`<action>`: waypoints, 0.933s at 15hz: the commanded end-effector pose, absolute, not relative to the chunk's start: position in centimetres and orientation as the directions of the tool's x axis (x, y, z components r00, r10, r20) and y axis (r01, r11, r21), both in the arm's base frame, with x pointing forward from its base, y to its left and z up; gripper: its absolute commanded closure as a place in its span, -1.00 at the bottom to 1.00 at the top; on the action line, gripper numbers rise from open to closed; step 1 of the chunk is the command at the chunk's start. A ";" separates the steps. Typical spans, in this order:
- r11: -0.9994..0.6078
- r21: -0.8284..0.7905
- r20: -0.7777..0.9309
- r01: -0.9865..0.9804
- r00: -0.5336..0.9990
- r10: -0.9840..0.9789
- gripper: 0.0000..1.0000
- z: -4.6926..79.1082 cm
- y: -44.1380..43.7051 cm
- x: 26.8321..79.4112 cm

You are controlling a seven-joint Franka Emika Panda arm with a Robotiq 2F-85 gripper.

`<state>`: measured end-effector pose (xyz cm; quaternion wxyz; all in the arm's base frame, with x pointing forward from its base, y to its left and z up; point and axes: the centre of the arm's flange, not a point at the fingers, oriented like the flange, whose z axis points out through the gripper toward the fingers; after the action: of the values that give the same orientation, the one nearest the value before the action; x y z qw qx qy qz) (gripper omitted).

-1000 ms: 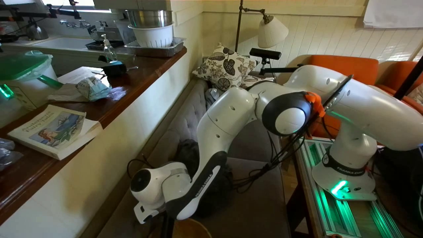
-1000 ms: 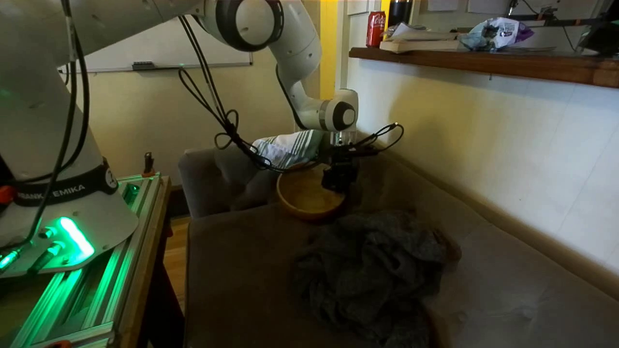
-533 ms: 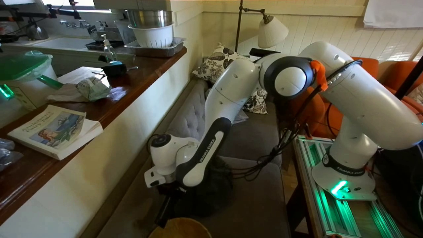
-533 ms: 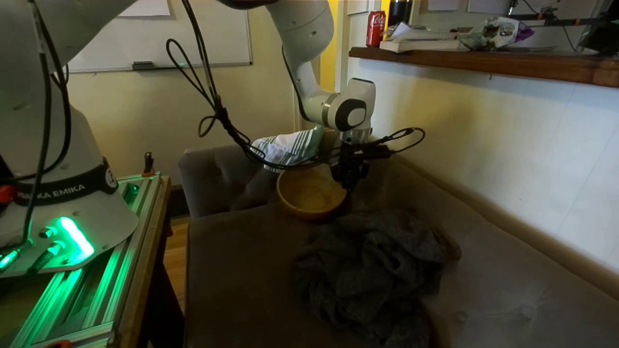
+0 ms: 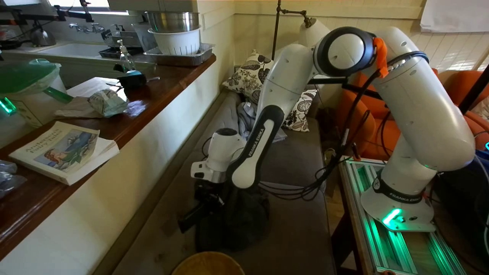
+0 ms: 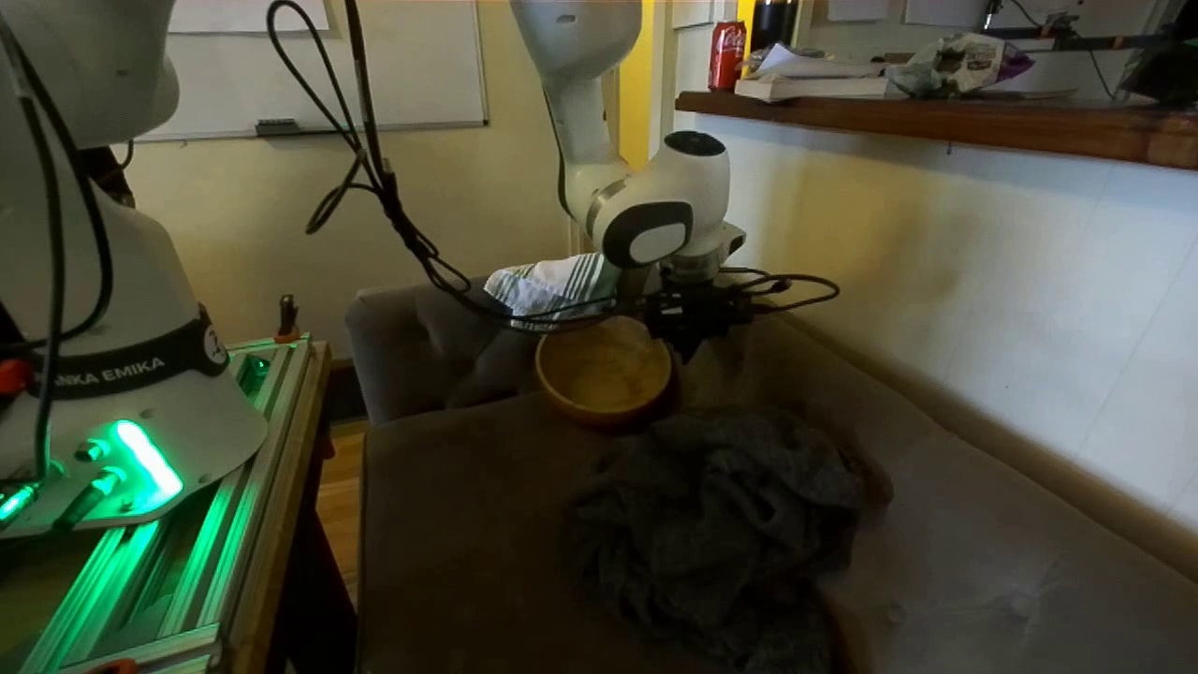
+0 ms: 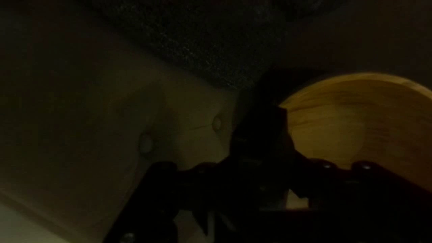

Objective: Remove the black remote from the wooden bowl and put it on the wooden top counter

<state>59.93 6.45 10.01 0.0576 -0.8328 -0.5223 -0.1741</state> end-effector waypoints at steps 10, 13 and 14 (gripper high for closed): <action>-0.692 0.300 0.438 0.656 0.550 0.711 0.87 29.4 2.6 49.4; -0.678 0.295 0.450 0.673 0.528 0.720 0.50 26.7 2.6 51.6; -0.674 0.300 0.434 0.675 0.532 0.727 0.50 27.7 2.9 51.2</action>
<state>51.19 2.97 27.74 -0.0478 -0.8741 -0.4010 -0.2699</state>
